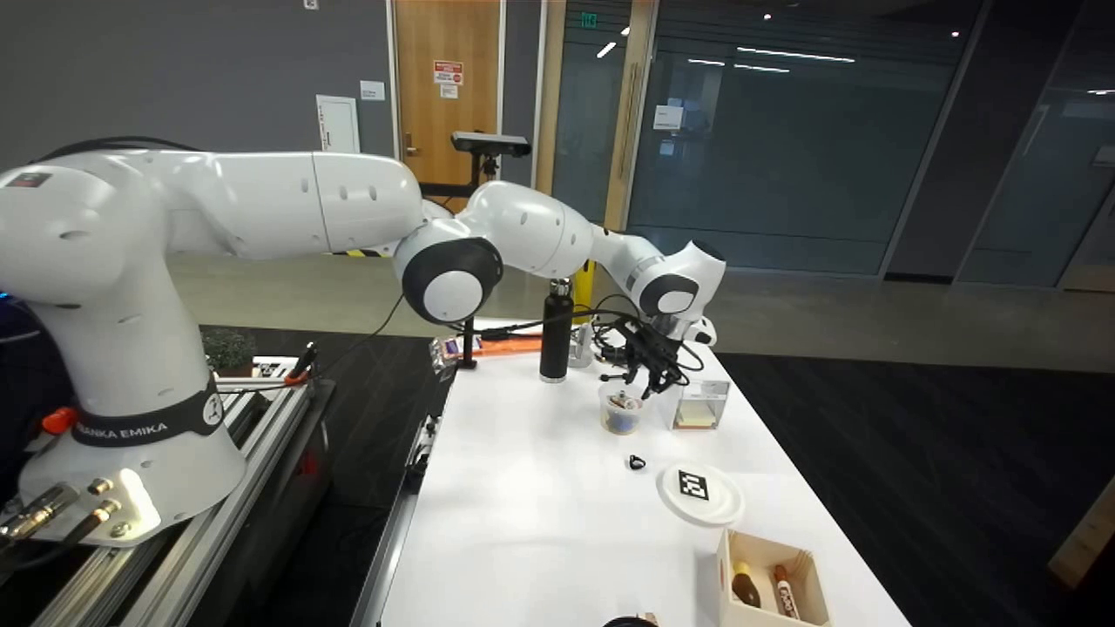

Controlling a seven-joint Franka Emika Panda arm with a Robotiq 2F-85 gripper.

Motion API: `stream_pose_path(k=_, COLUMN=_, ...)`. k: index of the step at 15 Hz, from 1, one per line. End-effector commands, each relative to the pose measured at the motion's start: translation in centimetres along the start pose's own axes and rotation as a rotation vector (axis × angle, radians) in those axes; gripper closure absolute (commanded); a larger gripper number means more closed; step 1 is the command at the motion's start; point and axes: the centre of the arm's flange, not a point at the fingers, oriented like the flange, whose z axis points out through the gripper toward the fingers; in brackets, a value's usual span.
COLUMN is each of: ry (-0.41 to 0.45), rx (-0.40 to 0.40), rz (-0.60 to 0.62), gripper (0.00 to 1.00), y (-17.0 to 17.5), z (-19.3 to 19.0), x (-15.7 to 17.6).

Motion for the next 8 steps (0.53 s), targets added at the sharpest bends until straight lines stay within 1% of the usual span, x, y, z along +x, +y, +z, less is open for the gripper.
stream_pose_path(k=1, ry=-0.029, rx=0.02, rz=-0.019, gripper=0.18, y=-0.1, z=1.1, x=0.8)
stream_pose_path(k=2, ry=-0.035, rx=0.02, rz=-0.021, gripper=0.12, y=-0.2, z=1.3, x=0.7)
stream_pose_path(k=3, ry=-0.04, rx=0.023, rz=-0.021, gripper=0.04, y=-0.3, z=1.5, x=0.6)
stream_pose_path(k=5, ry=-0.048, rx=0.024, rz=-0.023, gripper=0.07, y=-0.4, z=1.8, x=0.5)
stream_pose_path(k=6, ry=-0.053, rx=0.025, rz=-0.026, gripper=0.25, y=-0.4, z=1.9, x=0.5)
stream_pose_path(k=7, ry=-0.055, rx=0.025, rz=-0.026, gripper=0.19, y=-0.4, z=2.0, x=0.5)
stream_pose_path(k=8, ry=-0.057, rx=0.025, rz=-0.026, gripper=0.34, y=-0.4, z=2.1, x=0.4)
